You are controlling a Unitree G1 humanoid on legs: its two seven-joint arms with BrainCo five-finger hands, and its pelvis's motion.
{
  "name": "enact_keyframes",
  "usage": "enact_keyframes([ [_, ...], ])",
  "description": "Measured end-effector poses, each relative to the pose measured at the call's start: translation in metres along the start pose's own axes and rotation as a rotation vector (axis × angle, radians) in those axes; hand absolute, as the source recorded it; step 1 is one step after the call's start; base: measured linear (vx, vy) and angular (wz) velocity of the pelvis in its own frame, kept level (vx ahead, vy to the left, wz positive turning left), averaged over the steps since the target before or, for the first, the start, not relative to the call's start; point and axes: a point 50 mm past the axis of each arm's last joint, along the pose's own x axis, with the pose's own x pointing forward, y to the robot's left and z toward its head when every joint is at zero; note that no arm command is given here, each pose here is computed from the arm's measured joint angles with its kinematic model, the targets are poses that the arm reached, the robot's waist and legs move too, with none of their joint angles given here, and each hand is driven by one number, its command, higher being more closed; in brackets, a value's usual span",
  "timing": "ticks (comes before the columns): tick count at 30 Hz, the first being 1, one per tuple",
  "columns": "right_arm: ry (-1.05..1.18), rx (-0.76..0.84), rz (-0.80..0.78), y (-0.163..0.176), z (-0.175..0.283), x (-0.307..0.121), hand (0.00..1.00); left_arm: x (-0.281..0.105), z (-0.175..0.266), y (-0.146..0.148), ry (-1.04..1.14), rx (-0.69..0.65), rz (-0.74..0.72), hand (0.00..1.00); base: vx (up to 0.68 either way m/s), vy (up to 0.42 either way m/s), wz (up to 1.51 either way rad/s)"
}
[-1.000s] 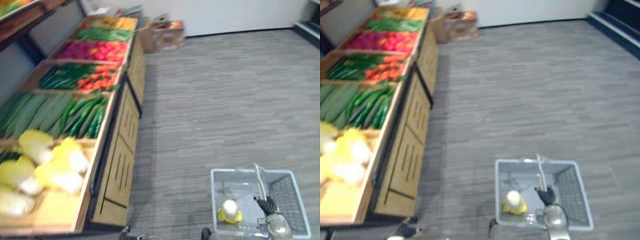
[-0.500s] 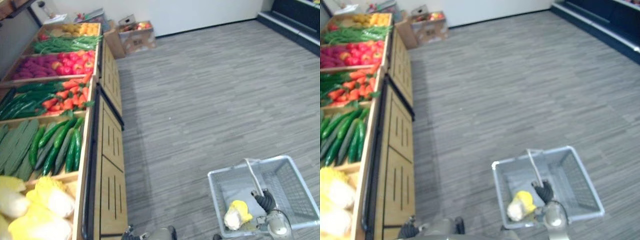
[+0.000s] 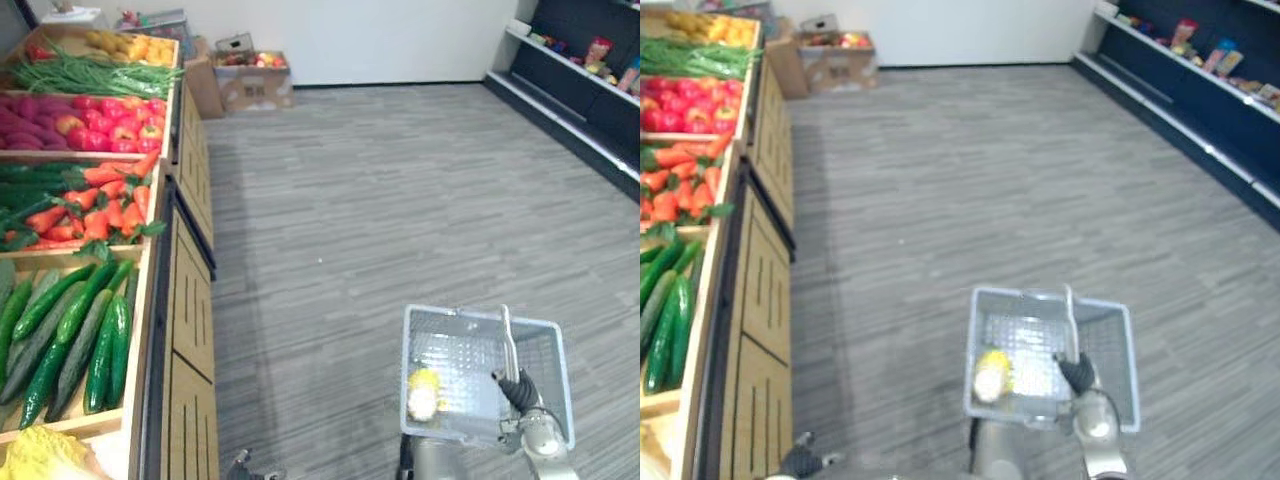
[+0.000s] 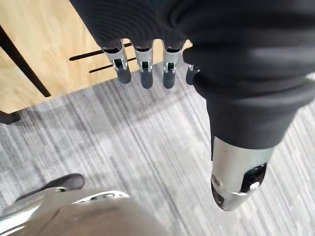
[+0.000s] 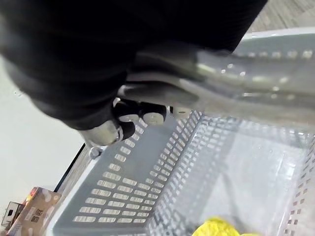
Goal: Pick vegetable in the basket
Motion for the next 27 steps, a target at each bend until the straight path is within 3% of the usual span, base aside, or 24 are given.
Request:
enact_keyframes([
  [7,0.062,0.058,-0.047,-0.002,-0.014,-0.012,1.0,-0.001,-0.003,0.0,0.02,-0.037,0.024,0.0,0.39,-0.233,0.6],
  [10,0.041,0.073,-0.086,-0.01,-0.008,-0.01,1.0,0.001,0.007,-0.018,0.0,-0.064,-0.016,0.0,0.45,-0.421,0.51],
  [19,0.125,0.062,-0.078,-0.007,-0.03,-0.022,1.0,0.004,0.016,-0.015,-0.028,-0.065,0.018,0.0,0.33,-0.297,0.48],
  [27,0.188,0.06,-0.131,-0.017,-0.045,-0.029,1.0,0.001,0.011,-0.015,-0.026,-0.047,0.029,0.0,0.15,-0.001,0.29],
])
